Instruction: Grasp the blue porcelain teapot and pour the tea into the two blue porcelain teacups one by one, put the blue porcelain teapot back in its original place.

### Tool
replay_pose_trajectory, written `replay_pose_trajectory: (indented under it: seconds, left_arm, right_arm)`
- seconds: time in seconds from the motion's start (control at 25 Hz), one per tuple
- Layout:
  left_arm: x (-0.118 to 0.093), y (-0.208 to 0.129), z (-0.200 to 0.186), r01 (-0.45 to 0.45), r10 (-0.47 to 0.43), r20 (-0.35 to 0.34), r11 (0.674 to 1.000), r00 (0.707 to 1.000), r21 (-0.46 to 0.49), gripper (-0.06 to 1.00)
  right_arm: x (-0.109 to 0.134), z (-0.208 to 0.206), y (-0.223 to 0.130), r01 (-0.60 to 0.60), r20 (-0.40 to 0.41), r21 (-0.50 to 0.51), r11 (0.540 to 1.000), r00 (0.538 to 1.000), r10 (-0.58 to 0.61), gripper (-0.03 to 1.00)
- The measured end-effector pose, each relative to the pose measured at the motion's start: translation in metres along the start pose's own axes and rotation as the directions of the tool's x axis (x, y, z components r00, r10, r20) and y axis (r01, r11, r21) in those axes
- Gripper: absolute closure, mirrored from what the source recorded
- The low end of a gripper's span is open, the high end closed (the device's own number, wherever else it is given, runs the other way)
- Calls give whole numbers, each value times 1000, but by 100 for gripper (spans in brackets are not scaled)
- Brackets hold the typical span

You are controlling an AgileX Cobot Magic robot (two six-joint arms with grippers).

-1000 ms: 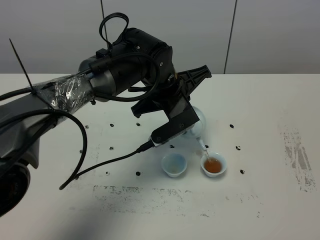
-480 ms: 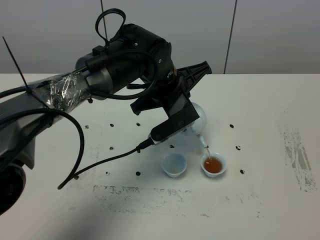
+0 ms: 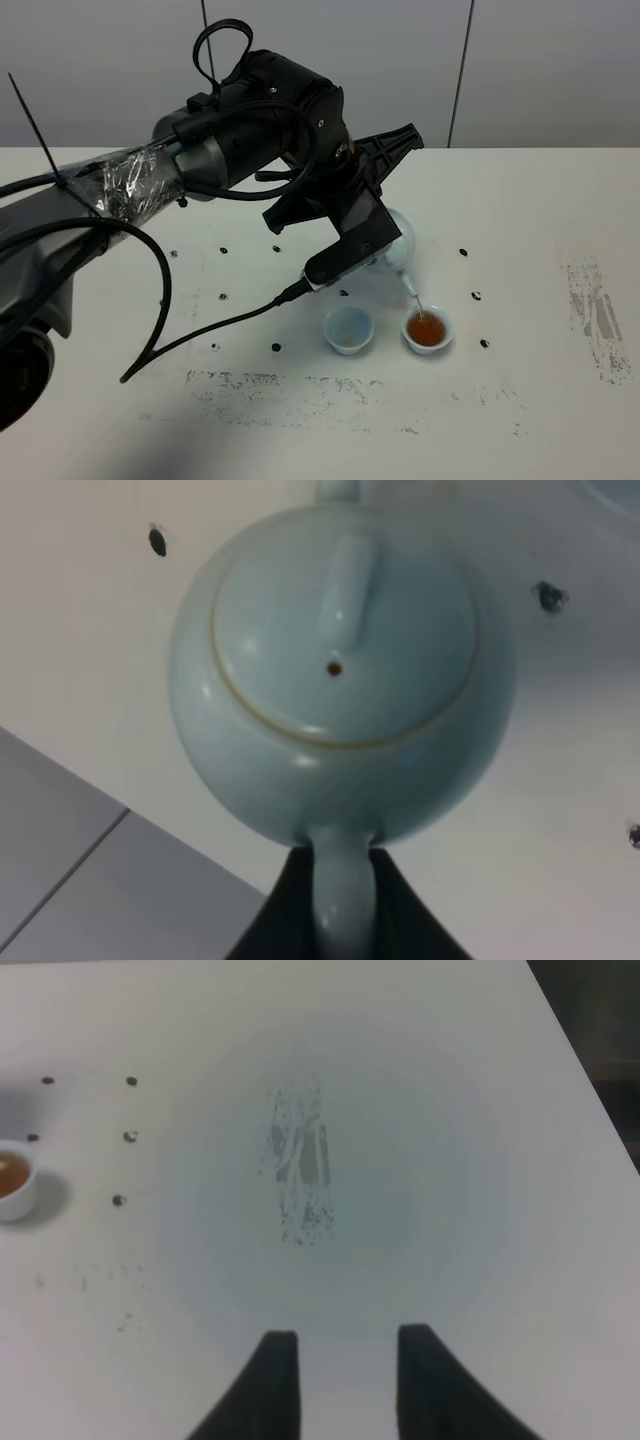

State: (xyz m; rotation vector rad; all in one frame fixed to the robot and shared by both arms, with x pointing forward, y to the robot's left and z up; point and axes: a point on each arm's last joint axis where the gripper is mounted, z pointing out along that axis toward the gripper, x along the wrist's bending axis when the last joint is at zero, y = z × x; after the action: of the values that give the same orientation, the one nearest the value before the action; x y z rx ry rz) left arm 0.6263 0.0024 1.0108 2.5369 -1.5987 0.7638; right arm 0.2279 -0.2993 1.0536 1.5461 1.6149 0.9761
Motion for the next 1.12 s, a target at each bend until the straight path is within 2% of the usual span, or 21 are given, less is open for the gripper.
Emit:
replay_pose_trajectory:
  seconds: [0.28, 0.6, 0.92, 1.12]
  left_arm:
    - [-1, 5, 12, 75, -75, 3, 996, 997, -53, 87]
    - [-6, 0, 17, 147, -147, 14, 987, 989, -62, 87]
    - [-17, -10, 24, 239, -235, 59, 967, 970, -92, 87]
    - [-18, -11, 25, 294, -290, 50, 945, 956, -140, 87]
  right_arm:
    - [0, 0, 0, 0, 0, 0, 1000, 1000, 0, 74]
    - [0, 0, 0, 0, 0, -1, 1000, 1000, 0, 74]
    - [0, 0, 0, 0, 0, -1, 1000, 1000, 0, 74]
    - [0, 0, 0, 0, 0, -1, 1000, 1000, 0, 74]
